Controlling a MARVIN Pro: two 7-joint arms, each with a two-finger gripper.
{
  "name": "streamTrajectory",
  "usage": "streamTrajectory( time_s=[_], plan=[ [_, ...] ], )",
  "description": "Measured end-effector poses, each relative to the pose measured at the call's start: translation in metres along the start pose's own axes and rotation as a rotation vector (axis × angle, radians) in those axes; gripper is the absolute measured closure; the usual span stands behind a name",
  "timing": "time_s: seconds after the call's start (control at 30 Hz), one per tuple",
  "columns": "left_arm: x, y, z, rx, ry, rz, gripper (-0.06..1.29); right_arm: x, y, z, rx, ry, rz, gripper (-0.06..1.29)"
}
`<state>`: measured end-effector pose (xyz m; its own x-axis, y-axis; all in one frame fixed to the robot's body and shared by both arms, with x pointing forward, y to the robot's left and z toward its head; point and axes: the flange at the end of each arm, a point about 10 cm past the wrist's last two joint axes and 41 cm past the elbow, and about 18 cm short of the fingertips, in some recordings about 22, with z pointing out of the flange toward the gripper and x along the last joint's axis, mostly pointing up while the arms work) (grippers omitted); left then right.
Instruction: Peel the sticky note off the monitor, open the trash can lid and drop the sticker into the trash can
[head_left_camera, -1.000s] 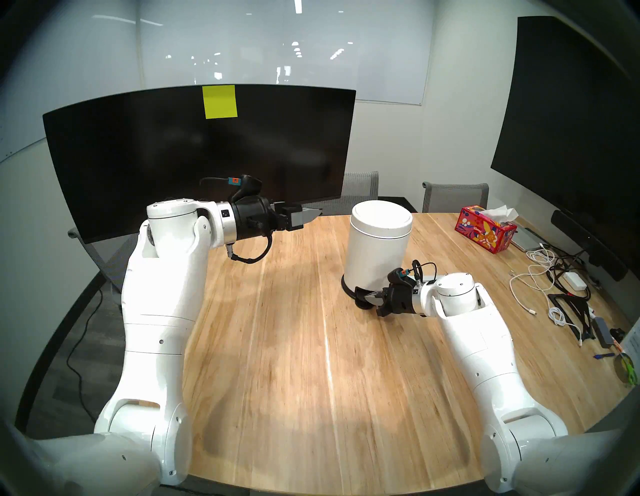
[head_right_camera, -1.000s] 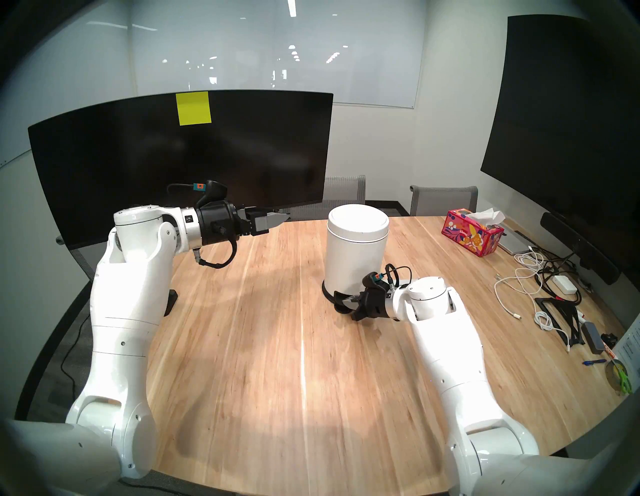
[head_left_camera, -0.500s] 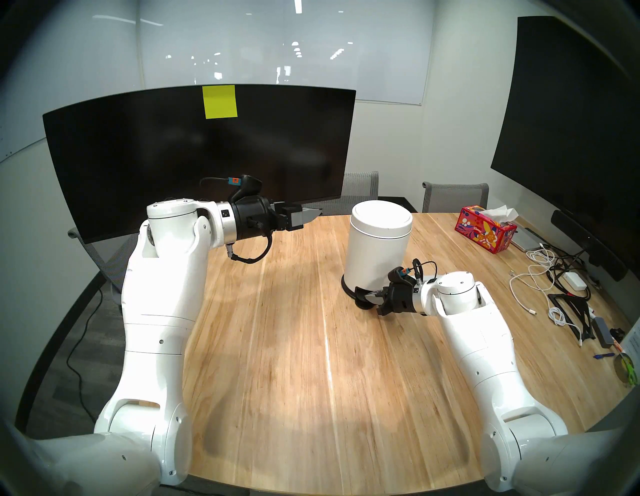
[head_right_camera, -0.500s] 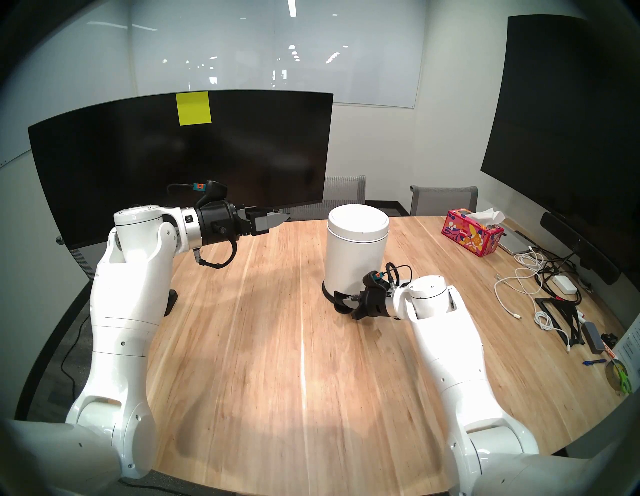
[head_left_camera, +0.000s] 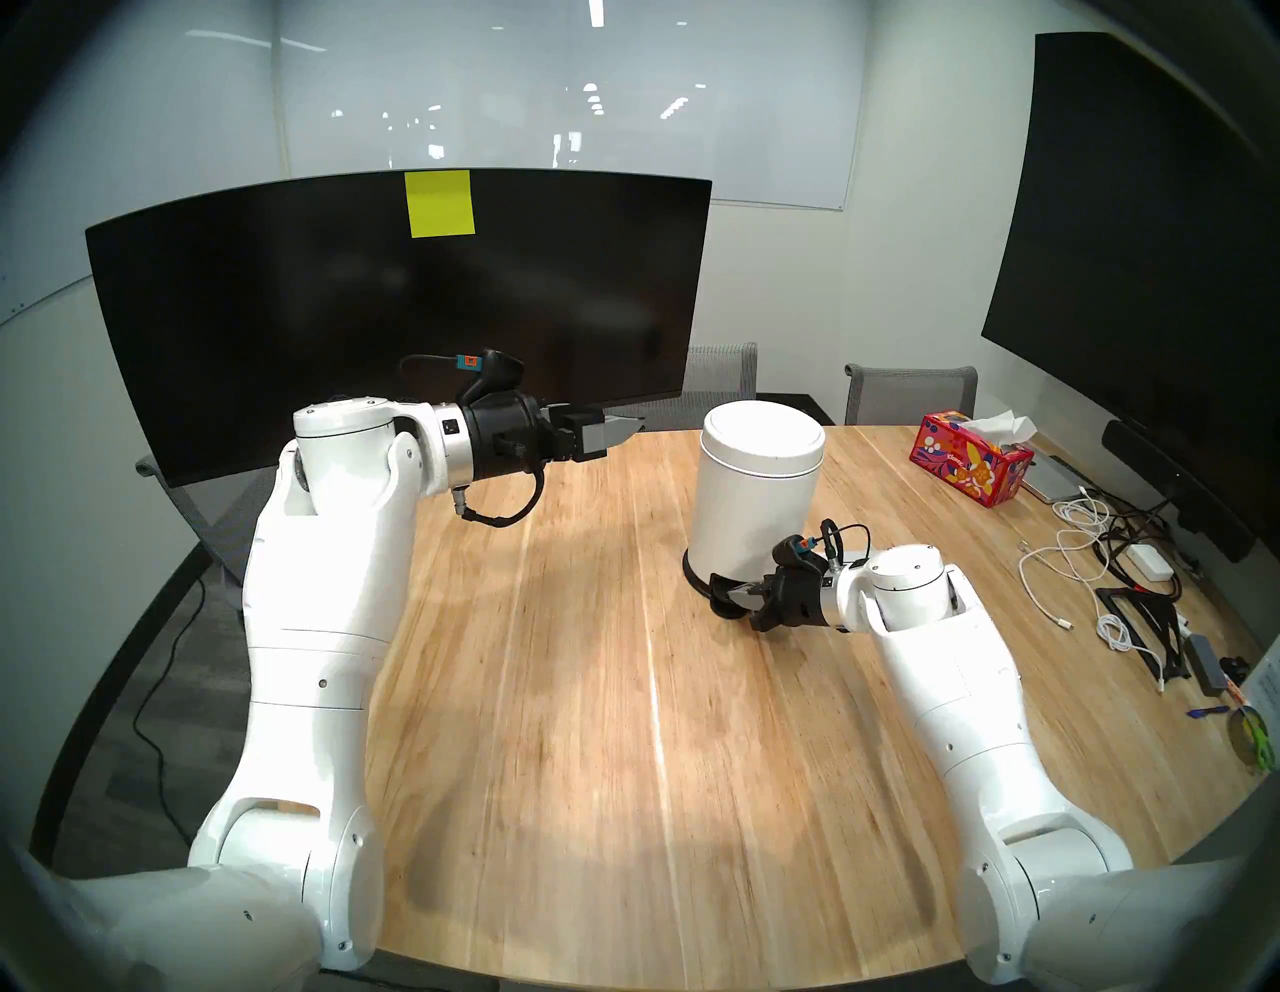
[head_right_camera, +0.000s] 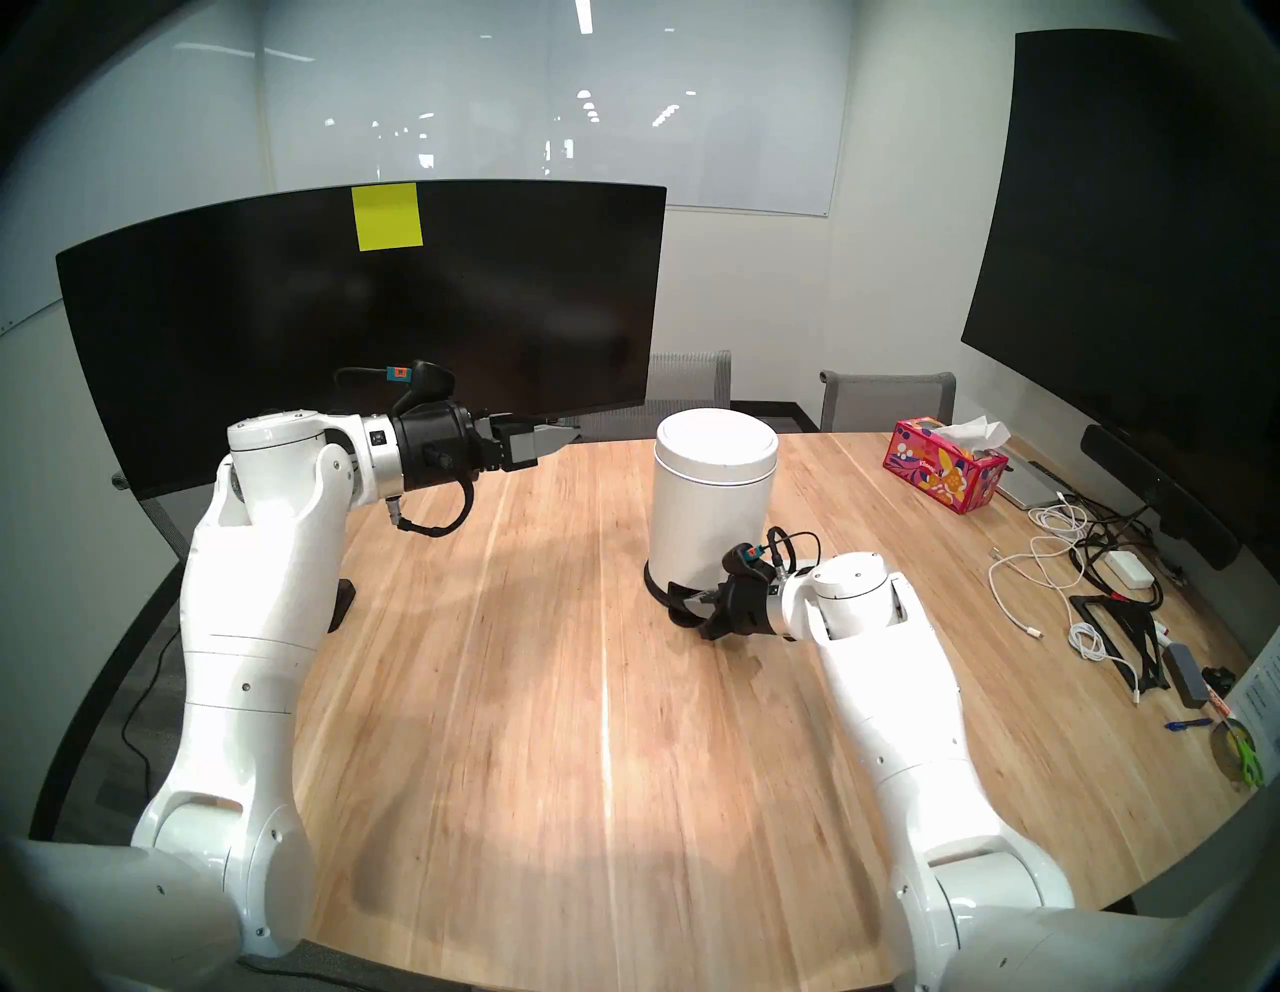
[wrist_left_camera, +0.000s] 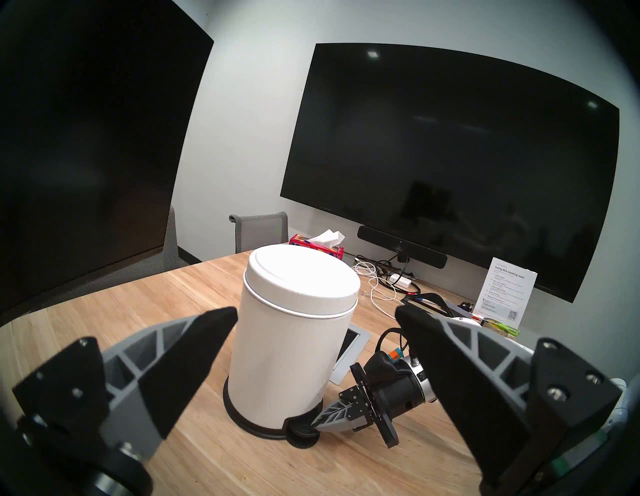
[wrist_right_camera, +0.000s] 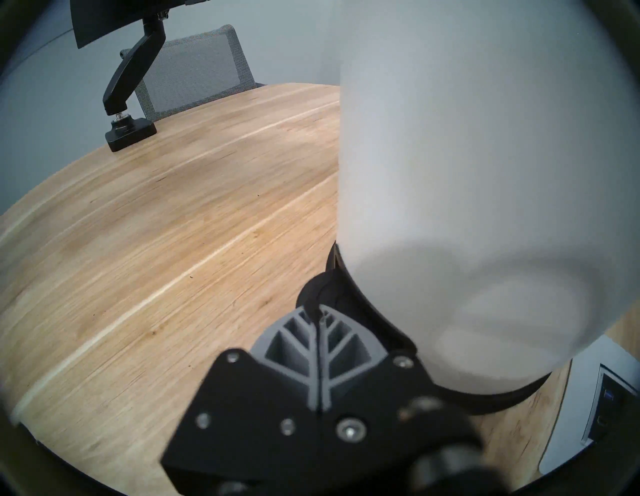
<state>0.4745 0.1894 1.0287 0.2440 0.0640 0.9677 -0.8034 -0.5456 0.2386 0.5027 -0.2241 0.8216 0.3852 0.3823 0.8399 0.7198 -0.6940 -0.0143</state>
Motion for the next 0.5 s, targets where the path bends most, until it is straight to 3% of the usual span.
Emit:
streamTrajectory(
  time_s=[0.5],
  plan=[
    [0.0, 0.0, 0.0, 0.0, 0.0, 0.0, -0.02, 0.0031, 0.0054, 0.0068, 0.01, -0.031, -0.008, 1.25]
  ],
)
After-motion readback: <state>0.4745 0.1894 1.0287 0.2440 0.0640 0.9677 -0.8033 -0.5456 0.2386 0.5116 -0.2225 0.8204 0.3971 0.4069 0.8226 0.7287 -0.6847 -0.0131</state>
